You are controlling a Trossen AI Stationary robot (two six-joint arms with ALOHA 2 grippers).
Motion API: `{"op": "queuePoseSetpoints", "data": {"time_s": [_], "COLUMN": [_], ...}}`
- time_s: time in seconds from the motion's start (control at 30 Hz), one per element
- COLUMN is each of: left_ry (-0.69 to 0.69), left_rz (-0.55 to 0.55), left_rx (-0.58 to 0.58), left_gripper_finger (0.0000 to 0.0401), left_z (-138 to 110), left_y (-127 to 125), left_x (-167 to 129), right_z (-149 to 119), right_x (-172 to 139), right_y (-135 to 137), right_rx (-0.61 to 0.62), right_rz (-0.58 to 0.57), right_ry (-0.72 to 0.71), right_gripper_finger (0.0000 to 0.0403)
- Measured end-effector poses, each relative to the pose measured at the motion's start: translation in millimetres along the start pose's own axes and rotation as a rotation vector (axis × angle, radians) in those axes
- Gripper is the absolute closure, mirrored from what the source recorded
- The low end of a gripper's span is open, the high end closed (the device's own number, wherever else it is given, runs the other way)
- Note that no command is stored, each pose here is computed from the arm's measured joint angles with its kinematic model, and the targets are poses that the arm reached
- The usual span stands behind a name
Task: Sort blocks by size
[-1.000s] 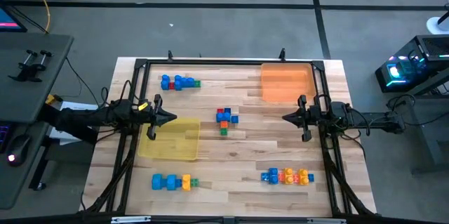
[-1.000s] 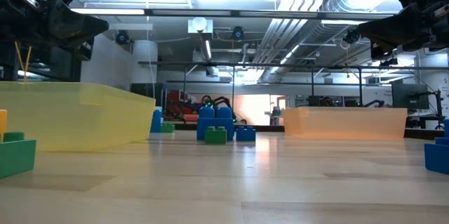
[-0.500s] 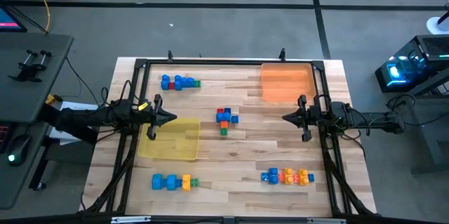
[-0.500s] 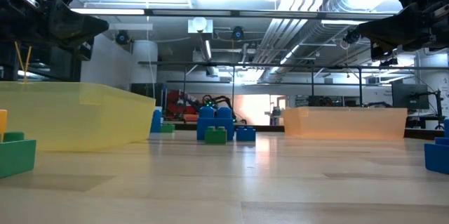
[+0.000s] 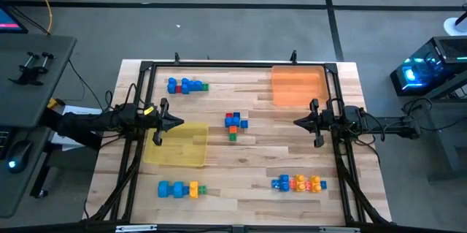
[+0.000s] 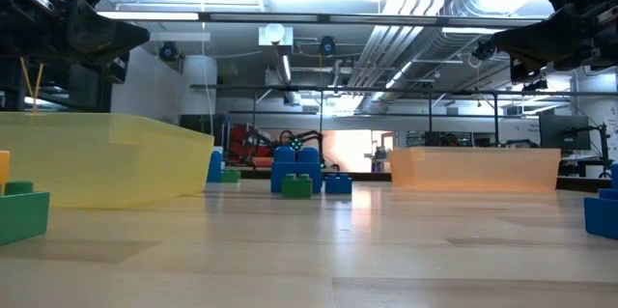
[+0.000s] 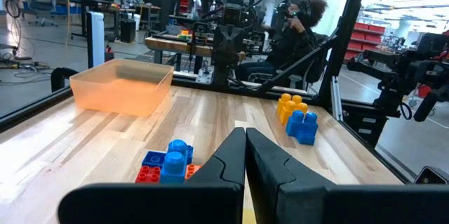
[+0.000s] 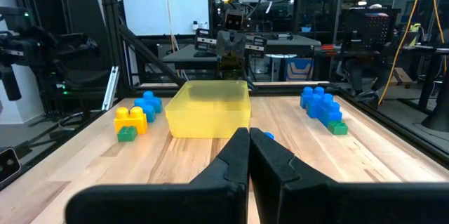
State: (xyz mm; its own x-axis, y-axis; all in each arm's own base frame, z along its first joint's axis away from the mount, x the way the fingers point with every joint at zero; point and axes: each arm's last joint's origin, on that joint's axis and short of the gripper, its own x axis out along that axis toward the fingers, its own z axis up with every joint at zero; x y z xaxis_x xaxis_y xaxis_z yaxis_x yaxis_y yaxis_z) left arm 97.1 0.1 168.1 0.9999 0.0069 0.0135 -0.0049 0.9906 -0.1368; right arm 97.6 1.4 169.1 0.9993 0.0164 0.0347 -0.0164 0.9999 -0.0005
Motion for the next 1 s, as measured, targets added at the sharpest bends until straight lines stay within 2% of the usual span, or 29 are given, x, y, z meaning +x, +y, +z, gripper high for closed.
{"op": "queuePoseSetpoints", "data": {"time_s": [0.63, 0.73, 0.83, 0.93, 1.0], "left_ry": [0.000, 0.000, 0.000, 0.000, 0.000], "left_rz": [0.000, 0.000, 0.000, 0.000, 0.000], "left_rx": [0.000, 0.000, 0.000, 0.000, 0.000], "left_gripper_finger": [0.0401, 0.0401, 0.0401, 0.0401, 0.0401], "left_z": [0, 0, 0, 0, 0], "left_y": [0, 0, 0, 0, 0], "left_x": [0, 0, 0, 0, 0], "right_z": [0, 8, 33, 58, 65], "right_x": [0, 0, -6, -20, -26], "right_y": [0, -1, -2, -7, -10], "right_rx": [-0.001, -0.009, 0.241, 0.507, 0.663], "right_rz": [0.000, -0.037, -0.027, -0.087, -0.124], "right_ry": [-0.001, -0.078, -0.359, -0.695, -0.812], "right_gripper_finger": [0.0402, 0.0402, 0.0402, 0.0402, 0.0402]}}
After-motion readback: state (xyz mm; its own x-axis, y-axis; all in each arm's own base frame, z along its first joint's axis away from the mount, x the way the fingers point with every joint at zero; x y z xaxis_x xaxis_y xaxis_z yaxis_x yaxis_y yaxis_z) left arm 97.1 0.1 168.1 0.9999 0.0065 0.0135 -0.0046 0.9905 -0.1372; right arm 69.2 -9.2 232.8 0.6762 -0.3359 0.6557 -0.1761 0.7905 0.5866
